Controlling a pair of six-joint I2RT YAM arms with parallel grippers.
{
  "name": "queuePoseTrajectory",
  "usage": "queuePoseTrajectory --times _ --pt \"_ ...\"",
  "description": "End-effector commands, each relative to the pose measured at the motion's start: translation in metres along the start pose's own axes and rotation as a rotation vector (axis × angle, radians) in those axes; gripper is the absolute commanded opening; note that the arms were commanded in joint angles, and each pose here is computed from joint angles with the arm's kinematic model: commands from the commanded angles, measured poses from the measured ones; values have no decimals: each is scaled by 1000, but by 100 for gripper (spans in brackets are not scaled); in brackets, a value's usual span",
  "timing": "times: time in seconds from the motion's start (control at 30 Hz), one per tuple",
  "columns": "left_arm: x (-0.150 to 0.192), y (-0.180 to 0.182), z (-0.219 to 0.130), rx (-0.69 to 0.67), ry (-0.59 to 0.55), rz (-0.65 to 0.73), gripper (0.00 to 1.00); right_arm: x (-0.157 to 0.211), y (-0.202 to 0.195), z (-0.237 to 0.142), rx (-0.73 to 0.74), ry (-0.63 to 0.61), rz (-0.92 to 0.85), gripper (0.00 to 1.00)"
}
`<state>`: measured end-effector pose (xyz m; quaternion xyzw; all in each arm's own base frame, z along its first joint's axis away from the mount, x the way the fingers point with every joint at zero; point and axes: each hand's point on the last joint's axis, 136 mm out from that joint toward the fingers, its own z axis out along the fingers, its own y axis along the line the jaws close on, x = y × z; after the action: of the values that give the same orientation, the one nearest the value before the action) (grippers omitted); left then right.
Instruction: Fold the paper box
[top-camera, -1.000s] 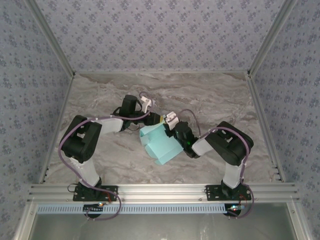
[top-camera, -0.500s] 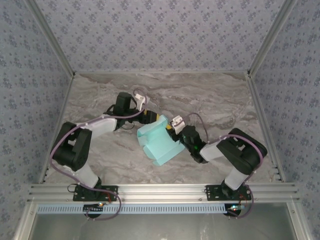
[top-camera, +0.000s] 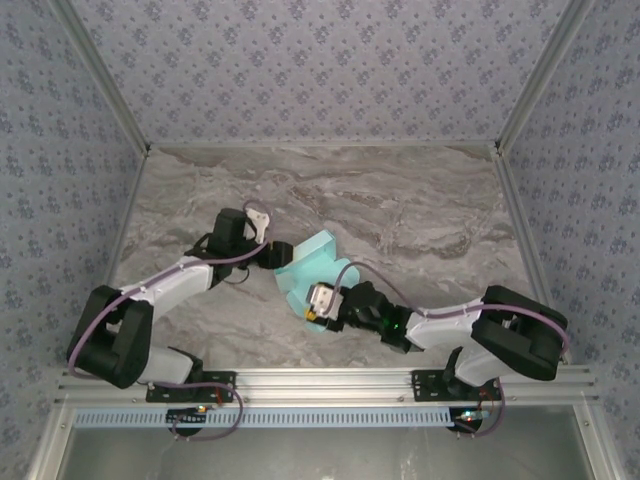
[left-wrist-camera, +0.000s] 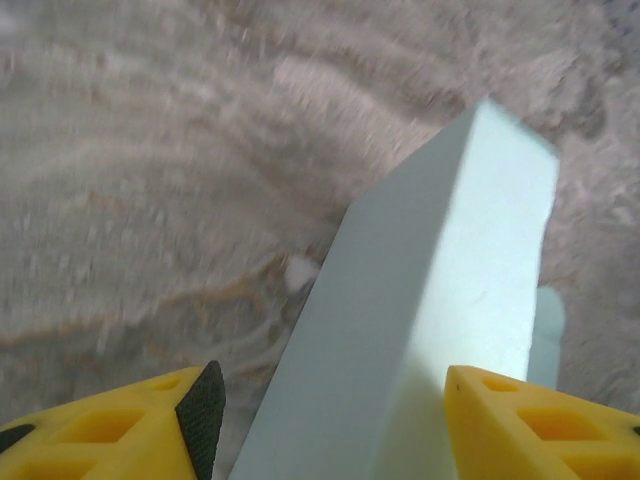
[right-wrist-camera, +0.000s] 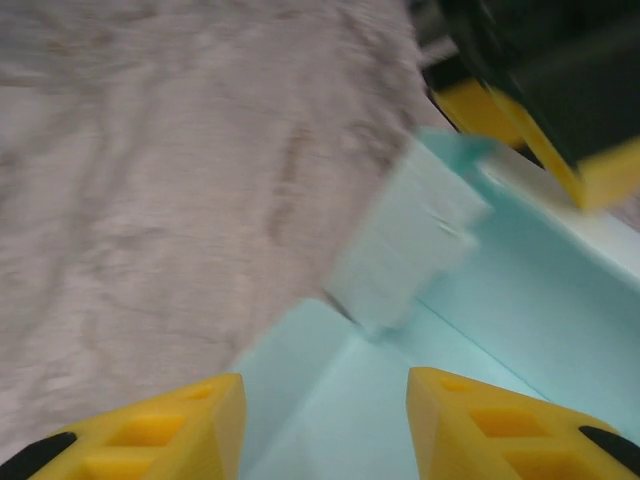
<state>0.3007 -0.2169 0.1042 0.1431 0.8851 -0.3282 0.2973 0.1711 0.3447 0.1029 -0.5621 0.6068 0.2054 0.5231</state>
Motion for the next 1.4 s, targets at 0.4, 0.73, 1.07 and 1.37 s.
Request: queuePoseTrajectory --times 0.4,0.73,1.07,1.37 --pt "12 11 -1 -19 -51 -171 56 -36 -36 42 257 36 159 63" --pt "9 10 -2 -31 -44 -166 56 -80 -44 20 294 -113 419 60" --pt "4 6 2 -11 -16 -178 51 -52 -10 58 375 -146 447 64" --pt "-1 3 1 3 -33 -204 49 -25 -35 68 490 -76 533 63"
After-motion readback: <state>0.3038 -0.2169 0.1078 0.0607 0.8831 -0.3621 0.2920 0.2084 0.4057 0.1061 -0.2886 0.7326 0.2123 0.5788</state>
